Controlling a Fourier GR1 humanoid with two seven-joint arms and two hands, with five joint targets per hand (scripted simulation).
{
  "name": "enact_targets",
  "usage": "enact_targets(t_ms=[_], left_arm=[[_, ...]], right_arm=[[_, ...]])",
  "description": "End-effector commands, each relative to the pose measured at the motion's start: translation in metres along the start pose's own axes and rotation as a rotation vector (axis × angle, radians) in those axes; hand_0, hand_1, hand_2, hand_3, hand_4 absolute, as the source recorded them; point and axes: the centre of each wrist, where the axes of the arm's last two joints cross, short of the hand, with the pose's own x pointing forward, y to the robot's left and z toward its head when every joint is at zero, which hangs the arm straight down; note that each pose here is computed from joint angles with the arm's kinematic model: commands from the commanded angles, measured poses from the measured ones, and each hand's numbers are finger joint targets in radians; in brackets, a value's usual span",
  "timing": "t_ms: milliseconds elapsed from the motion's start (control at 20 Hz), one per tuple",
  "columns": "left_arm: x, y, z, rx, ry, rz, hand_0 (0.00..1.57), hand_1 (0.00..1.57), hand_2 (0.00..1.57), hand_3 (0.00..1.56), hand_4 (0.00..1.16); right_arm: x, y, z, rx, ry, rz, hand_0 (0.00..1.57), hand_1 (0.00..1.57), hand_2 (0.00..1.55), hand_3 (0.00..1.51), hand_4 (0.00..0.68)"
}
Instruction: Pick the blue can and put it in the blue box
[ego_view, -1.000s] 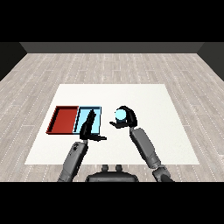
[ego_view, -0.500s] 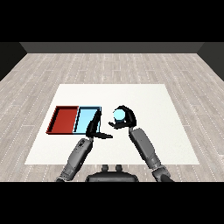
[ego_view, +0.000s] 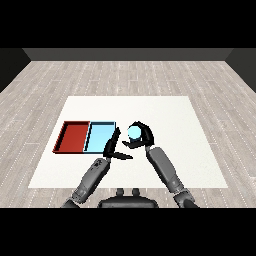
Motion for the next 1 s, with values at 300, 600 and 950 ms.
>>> enact_targets(t_ms=[300,600,950], left_arm=[[-0.01,-0.026,-0.0192,-0.029,0.031,0.007,0.0,0.0,0.0,0.0,0.0],[0.008,-0.027,-0.0257,-0.039,0.003,0.013,0.0,0.0,0.0,0.0,0.0],[0.009,-0.036,-0.0121,-0.052,0.015,0.032,0.0,0.0,0.0,0.0,0.0]], right_arm=[[0.012,0.011,0.002,0.048,-0.012,0.018,1.39,1.39,1.44,1.4,0.656],[-0.003,0.033,-0.011,0.065,-0.005,0.014,1.42,1.42,1.43,1.39,0.653],[0.005,0.052,-0.009,0.089,-0.012,0.036,1.41,1.41,1.44,1.39,0.625]])
